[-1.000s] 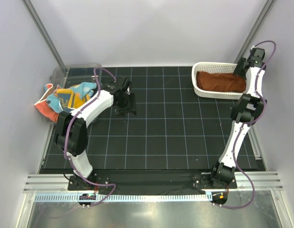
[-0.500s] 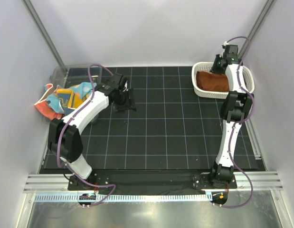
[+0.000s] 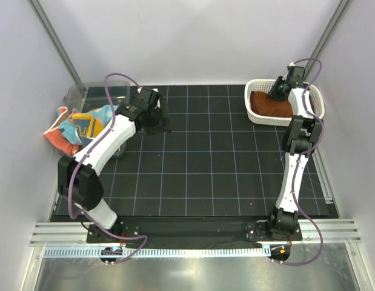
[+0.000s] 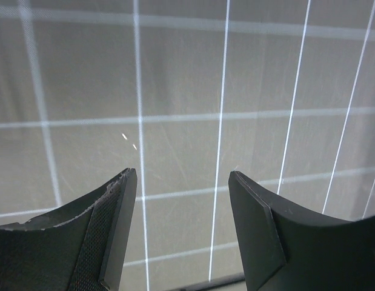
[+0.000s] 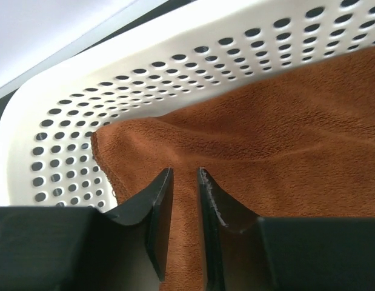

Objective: Fold and stack the towels
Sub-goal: Neatly place the folded towel into the bin, then grab crumpled towel, then move the towel to the center of the board, then flatten out the crumpled towel

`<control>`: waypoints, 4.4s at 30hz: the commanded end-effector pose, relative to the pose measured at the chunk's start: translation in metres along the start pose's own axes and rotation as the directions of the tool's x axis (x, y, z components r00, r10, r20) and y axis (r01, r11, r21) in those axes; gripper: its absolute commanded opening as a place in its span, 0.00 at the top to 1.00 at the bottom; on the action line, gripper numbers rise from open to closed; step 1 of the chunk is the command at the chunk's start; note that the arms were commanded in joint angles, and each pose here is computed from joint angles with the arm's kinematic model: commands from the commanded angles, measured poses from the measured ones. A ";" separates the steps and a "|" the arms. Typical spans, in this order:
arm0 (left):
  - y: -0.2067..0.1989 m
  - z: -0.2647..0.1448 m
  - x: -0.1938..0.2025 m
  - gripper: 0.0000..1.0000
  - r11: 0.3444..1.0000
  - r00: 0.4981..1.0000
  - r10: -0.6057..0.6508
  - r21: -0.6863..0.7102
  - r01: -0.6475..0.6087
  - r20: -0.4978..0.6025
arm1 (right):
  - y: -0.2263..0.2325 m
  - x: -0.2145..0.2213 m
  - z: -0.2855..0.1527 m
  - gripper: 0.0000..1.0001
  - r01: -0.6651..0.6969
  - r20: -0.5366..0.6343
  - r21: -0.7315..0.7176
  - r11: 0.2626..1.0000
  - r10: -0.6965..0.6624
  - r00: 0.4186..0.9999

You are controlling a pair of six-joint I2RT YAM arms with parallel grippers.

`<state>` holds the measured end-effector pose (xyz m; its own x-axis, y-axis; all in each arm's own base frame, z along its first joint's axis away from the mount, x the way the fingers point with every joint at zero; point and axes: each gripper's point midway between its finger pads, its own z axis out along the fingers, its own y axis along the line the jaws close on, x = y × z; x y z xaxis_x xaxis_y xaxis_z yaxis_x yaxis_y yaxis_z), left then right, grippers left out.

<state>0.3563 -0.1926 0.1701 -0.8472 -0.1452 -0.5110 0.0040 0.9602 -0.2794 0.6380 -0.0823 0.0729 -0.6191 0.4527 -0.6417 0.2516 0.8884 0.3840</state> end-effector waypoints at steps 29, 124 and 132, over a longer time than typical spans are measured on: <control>0.264 -0.045 -0.075 0.26 0.773 0.837 -0.462 -0.329 0.542 0.292 | 0.235 0.162 -0.326 0.00 0.189 -0.010 -0.419 0.888 -0.212 0.977; 0.079 -0.038 0.024 0.36 0.951 0.940 -0.304 -0.009 0.309 0.155 | 0.304 0.398 -0.143 0.61 0.278 -0.355 -0.565 0.777 -0.533 0.768; 0.058 -0.028 0.030 0.35 0.949 0.948 -0.308 0.092 0.301 0.075 | 0.264 0.350 -0.204 0.99 0.405 -0.281 -0.430 0.807 -0.546 0.789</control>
<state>0.3131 -0.1191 0.1601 -0.7426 -0.4662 -0.4809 -0.2589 0.8620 -0.4358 0.3390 0.3221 0.0328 -0.8824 -0.1522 -0.4453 -0.3603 0.8271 0.4313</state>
